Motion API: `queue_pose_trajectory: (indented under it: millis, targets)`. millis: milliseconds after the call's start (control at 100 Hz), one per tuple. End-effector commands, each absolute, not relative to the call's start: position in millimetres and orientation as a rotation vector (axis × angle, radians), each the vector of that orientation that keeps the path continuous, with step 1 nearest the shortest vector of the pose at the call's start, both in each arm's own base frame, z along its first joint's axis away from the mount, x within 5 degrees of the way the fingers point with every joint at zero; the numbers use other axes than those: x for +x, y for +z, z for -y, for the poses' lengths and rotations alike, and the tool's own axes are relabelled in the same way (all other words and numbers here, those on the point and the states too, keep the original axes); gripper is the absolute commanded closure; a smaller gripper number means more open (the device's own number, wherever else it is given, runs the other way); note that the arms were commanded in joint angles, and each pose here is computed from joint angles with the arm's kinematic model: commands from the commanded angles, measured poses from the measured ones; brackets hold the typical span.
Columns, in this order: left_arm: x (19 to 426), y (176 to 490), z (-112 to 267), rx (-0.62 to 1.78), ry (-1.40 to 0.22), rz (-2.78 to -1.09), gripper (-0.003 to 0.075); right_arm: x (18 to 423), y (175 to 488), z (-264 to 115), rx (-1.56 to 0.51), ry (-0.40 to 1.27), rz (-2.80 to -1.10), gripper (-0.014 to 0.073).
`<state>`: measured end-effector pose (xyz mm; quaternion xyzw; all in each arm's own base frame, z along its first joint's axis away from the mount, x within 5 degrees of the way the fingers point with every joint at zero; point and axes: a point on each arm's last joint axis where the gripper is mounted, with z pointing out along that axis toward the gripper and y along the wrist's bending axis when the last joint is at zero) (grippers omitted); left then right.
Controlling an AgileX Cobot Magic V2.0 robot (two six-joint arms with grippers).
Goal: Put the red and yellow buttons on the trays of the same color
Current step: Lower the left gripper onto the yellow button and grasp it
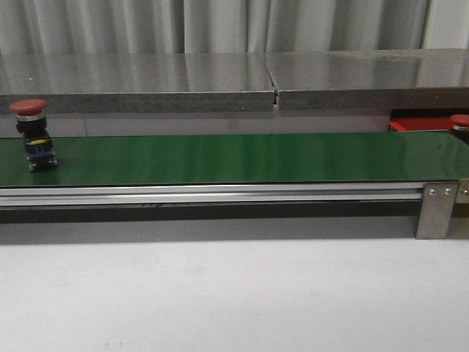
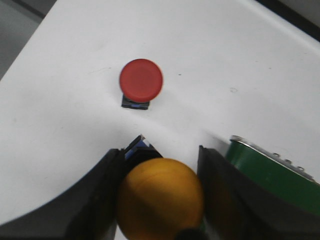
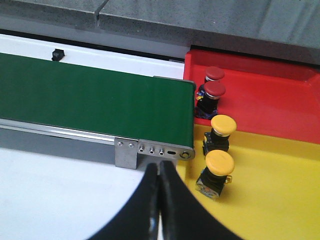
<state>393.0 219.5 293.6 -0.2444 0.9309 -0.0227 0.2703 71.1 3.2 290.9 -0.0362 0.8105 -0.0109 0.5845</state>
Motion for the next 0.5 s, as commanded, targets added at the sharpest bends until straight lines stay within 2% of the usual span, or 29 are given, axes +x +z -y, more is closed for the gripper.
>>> queue_pose_trajectory:
  millis: [0,200,490]
  targets:
    - [382,344,-200,-0.595,-0.054,-2.379,0.0533,73,305,-2,-0.080,-0.046,-1.802,0.0716]
    - [364,352,-176,-0.573,-0.070,-2.344,0.0533,73,305,-2,-0.080,-0.046,-1.802,0.0716]
    - [364,331,-137,-0.485,-0.110,-2.404,0.0533,73,305,-2,-0.080,-0.046,-1.802,0.0716]
